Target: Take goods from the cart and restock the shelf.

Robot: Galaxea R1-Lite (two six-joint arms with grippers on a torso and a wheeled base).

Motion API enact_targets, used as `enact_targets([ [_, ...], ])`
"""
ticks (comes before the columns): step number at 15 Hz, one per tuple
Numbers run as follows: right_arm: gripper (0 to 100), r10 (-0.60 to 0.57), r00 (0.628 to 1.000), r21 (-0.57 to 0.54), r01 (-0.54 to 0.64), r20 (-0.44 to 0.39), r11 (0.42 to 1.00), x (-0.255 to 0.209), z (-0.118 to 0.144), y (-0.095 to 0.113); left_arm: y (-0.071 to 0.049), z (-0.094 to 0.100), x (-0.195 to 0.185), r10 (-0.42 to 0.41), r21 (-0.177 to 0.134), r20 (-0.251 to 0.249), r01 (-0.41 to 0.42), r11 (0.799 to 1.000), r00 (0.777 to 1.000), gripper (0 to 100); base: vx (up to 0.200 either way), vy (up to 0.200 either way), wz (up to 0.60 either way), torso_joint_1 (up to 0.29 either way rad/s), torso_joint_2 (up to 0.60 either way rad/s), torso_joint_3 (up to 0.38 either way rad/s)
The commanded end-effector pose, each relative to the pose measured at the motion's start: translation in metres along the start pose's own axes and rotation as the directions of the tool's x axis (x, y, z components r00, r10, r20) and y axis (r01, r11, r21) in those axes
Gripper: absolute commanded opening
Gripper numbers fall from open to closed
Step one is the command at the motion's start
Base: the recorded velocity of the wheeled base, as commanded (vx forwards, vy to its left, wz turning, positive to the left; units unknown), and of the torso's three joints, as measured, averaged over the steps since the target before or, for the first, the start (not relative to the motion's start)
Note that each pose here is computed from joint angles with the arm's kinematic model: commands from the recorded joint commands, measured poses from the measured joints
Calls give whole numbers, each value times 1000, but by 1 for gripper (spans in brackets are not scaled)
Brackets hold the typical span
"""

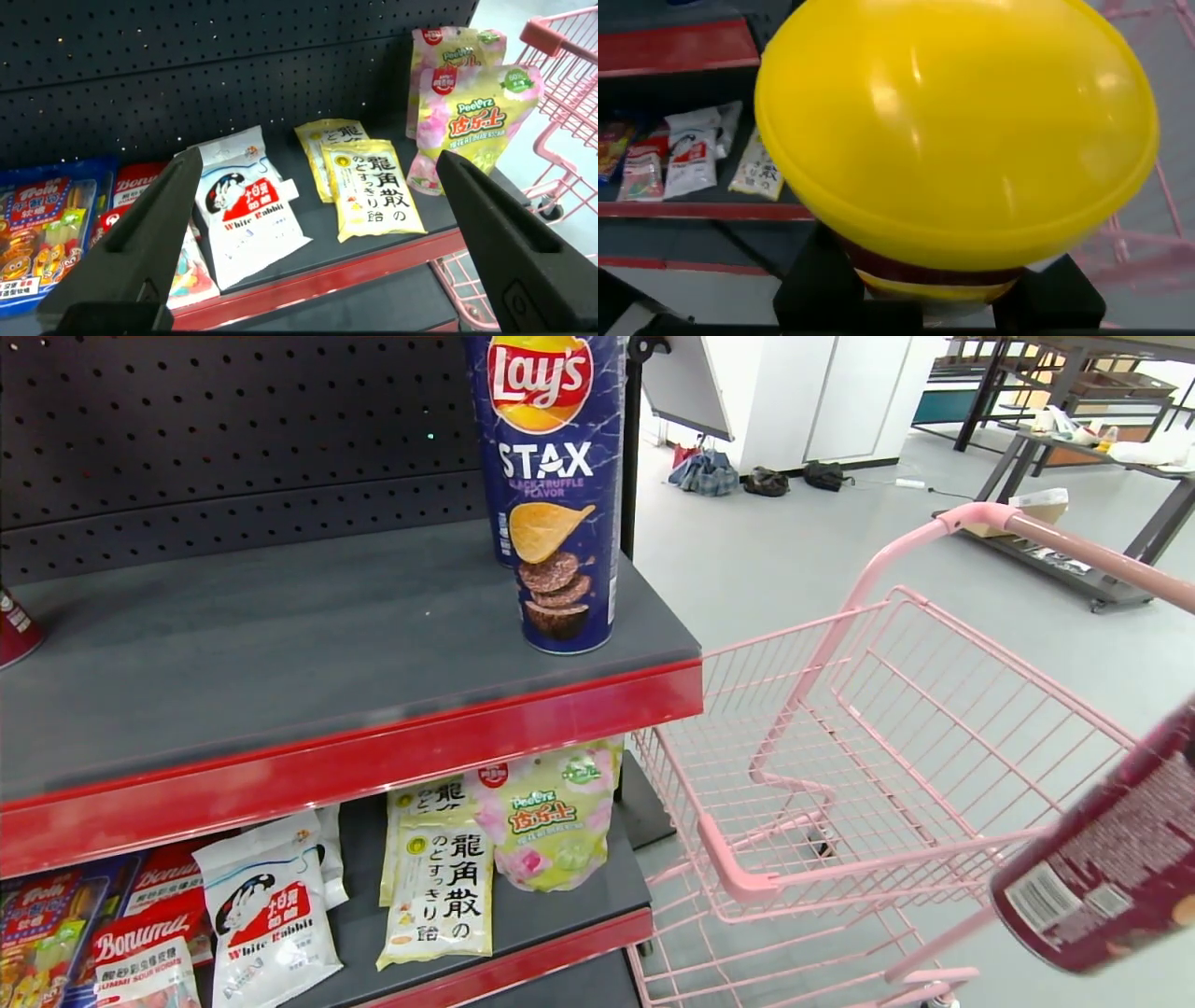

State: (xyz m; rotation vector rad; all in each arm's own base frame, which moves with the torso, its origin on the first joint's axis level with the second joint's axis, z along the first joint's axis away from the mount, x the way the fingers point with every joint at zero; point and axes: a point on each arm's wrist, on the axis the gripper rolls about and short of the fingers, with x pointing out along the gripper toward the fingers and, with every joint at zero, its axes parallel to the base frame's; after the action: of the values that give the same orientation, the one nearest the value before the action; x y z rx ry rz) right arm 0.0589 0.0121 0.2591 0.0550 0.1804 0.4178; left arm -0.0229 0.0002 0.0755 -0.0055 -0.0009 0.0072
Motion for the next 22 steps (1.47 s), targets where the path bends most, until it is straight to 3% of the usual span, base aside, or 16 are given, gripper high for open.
enact_targets([
  [1, 0, -194, 980, 2, 194, 53, 981, -70, -35, 24, 0, 0, 0, 0, -1, -1, 0, 1000, 1000, 100, 0, 0, 0, 0, 0, 0],
  [8, 0, -311, 949, 17, 312, -42, 950, -73, -63, 21, 0, 0, 0, 0, -1, -1, 0, 1000, 1000, 100, 0, 0, 0, 0, 0, 0],
  [14, 0, -336, 941, -10, 336, -49, 942, -70, -72, 19, 0, 0, 0, 0, -1, -2, 0, 1000, 1000, 100, 0, 0, 0, 1, -8, -8],
  [22, 0, -337, 939, -35, 335, -74, 941, -64, -66, 16, 0, 0, 0, 0, -1, -1, 0, 1000, 1000, 100, 0, 0, 0, 129, -447, -317],
])
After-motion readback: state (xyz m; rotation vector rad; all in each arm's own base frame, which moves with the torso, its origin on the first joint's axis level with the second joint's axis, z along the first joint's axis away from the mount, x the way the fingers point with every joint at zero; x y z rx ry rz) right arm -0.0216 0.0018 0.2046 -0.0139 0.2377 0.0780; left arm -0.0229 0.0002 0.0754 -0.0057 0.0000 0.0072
